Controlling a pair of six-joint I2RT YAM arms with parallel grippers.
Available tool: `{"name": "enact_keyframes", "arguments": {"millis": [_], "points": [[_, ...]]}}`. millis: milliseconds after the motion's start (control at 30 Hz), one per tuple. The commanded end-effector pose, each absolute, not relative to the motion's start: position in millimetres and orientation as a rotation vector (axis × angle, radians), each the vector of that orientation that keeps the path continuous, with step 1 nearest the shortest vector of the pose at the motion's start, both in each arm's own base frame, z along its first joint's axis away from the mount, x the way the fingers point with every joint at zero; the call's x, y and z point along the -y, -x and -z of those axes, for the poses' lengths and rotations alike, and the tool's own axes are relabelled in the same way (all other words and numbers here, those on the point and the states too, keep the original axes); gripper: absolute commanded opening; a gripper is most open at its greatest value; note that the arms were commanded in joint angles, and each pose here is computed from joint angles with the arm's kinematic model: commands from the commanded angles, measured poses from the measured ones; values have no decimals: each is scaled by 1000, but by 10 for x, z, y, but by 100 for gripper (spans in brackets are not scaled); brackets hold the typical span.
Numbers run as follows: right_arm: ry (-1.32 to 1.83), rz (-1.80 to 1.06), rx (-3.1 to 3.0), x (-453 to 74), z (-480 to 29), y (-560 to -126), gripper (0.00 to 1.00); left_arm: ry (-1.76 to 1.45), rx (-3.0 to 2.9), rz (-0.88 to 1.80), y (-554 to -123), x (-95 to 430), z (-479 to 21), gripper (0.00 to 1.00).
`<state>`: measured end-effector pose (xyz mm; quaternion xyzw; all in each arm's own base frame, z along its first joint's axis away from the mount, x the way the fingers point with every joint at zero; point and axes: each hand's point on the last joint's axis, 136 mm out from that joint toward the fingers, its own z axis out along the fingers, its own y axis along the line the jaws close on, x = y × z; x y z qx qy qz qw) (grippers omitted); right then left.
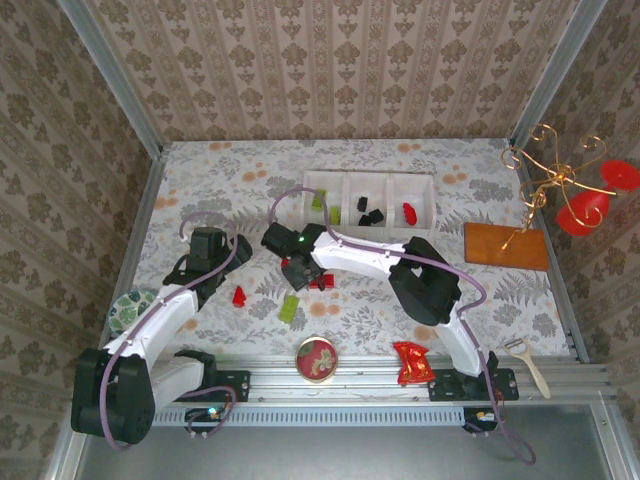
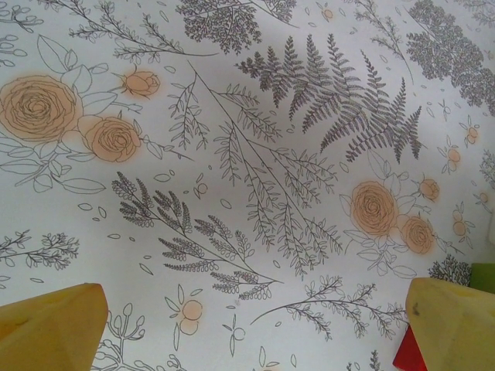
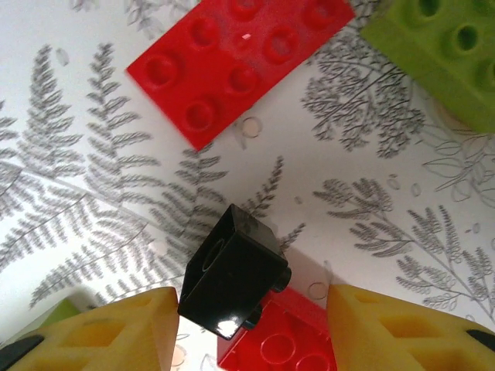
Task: Sort the legos into containers by color
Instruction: Move the lego to the center of the table, then pick up the lego from the center of the table.
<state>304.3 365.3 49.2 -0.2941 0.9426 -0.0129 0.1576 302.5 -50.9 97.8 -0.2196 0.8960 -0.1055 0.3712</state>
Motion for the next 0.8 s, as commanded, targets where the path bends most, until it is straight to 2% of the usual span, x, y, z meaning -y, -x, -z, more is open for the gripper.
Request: {"name": "enact_keyframes", "arguments": {"millis": [0,200,400,767], "points": [[792,17,-2695,-3719,-496,-3138,56,590,-2276,295,-3023,492,-1000,100],[792,-40,-2718,-3821,-430,-3130,63,592,-2273,297,-3020,485,-1001,100],[789,-39,-2745,-3816,-309,-3111,64,594,-2272,297,-3009,478,-999,100],[775,-82,-2782,-3823,-168,-3138,58,596,-2275,298,-3005,473,-987,100]]}}
